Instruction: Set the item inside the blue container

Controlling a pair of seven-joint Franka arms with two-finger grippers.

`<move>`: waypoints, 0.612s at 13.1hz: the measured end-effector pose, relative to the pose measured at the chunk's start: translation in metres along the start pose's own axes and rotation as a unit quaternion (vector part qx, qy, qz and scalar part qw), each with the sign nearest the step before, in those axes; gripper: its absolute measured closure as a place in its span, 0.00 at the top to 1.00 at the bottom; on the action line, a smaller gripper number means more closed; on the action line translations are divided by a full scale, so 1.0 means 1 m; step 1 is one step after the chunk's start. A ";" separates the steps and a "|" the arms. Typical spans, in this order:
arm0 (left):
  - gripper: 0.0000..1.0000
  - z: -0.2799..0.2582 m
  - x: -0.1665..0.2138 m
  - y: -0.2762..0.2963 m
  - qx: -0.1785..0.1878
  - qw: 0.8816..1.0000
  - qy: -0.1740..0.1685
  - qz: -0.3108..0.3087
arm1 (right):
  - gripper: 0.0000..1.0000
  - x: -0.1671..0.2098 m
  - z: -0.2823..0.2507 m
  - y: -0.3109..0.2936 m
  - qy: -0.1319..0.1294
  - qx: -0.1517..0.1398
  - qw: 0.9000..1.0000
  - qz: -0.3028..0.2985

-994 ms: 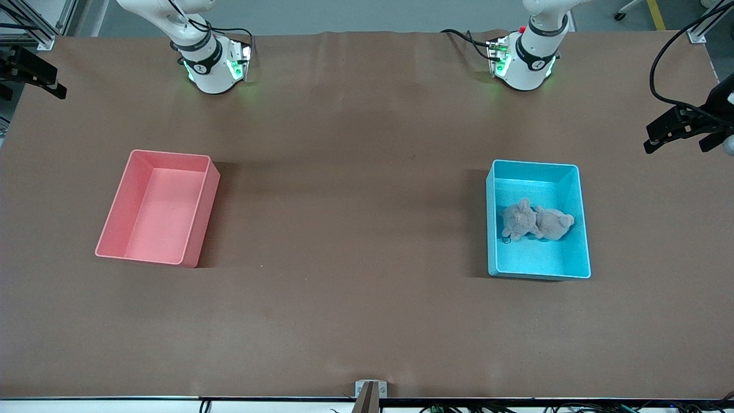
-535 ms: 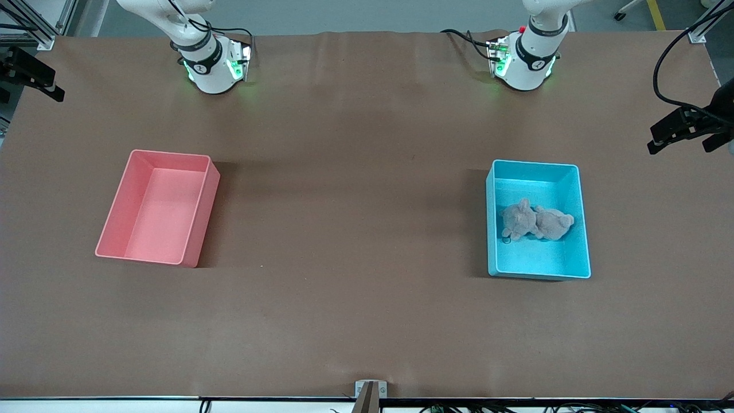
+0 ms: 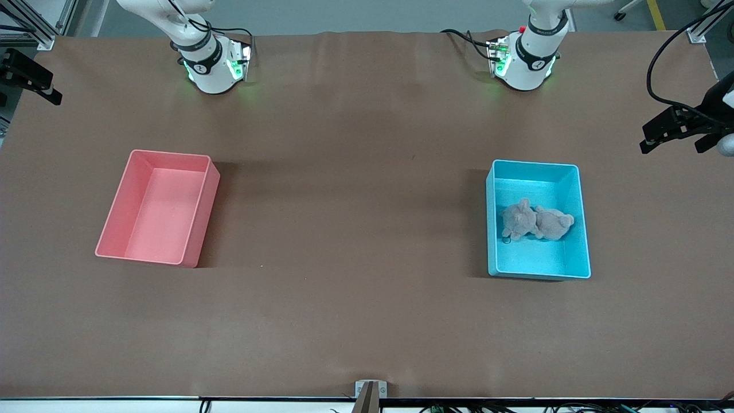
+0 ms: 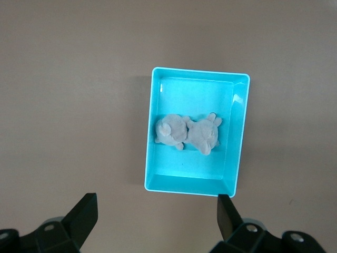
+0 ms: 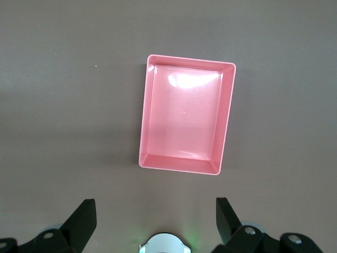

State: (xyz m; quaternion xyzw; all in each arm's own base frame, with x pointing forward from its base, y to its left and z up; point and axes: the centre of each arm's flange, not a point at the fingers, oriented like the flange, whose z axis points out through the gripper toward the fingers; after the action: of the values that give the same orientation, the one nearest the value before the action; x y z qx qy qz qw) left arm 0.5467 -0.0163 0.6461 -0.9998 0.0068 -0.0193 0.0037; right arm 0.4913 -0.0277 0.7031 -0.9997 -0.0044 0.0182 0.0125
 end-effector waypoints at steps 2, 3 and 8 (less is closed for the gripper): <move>1.00 0.000 0.000 0.001 0.000 1.000 0.000 0.001 | 1.00 0.000 0.000 0.000 0.000 0.000 1.000 0.000; 1.00 0.000 0.000 0.000 0.000 1.000 0.000 0.000 | 1.00 0.000 0.000 0.000 0.001 0.000 1.000 0.000; 1.00 0.000 0.000 -0.002 0.000 1.000 0.000 -0.002 | 1.00 0.000 0.000 0.000 0.001 0.000 1.000 0.000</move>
State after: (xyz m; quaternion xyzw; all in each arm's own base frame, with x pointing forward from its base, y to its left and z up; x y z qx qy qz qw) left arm 0.5472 -0.0143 0.6458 -0.9998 0.0051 -0.0197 0.0036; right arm 0.4913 -0.0274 0.7035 -0.9998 -0.0047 0.0172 0.0123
